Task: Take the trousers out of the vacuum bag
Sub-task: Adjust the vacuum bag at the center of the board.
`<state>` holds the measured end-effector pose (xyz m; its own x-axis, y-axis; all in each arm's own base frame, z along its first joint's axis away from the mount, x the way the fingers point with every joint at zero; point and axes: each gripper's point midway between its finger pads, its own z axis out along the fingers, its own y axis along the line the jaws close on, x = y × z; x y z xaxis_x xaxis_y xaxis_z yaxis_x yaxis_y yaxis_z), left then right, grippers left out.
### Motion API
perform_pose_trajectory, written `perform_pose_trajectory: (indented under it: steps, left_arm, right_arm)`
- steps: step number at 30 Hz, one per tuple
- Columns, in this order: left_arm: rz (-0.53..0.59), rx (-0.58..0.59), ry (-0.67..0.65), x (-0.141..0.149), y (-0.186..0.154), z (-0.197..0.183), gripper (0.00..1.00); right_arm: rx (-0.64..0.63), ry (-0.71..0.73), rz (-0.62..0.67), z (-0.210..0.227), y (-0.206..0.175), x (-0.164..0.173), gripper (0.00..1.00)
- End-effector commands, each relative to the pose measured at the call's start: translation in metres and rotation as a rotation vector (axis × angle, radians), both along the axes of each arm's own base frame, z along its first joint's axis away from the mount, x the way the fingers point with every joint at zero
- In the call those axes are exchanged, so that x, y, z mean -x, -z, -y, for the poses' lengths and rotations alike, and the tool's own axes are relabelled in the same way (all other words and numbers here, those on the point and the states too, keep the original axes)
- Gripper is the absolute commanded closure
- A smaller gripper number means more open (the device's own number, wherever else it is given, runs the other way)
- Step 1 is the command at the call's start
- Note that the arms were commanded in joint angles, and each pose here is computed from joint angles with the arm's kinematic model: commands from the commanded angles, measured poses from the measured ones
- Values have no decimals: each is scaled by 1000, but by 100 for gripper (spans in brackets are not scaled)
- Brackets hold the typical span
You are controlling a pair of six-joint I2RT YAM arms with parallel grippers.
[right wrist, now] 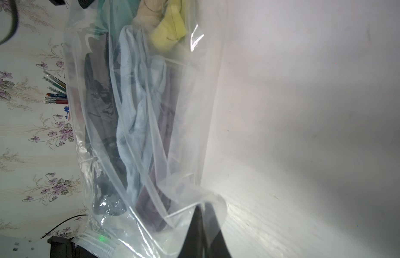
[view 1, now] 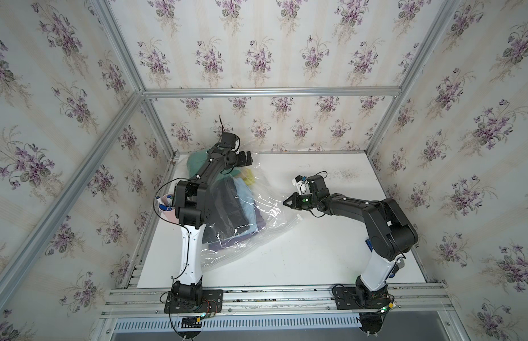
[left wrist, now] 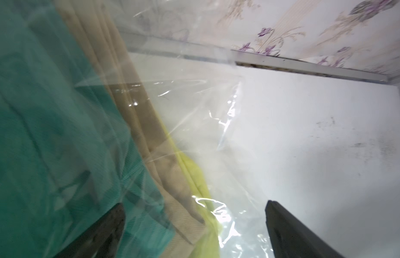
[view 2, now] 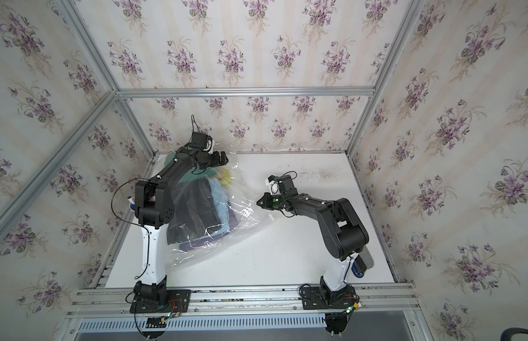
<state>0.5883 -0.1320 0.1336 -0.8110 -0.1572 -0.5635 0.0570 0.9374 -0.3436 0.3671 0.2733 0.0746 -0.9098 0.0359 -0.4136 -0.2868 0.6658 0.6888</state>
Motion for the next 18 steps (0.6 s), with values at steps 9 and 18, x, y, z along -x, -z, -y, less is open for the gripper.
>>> perform_pose_trajectory:
  steps: [9,18]
  left_arm:
    - [78,107,142,60,-92,35,0]
    - [116,25,298,142,-116,72,0]
  right_arm:
    - [39,47,46,11,-8,-42,100]
    - [95,103,96,31,-21,-34,65]
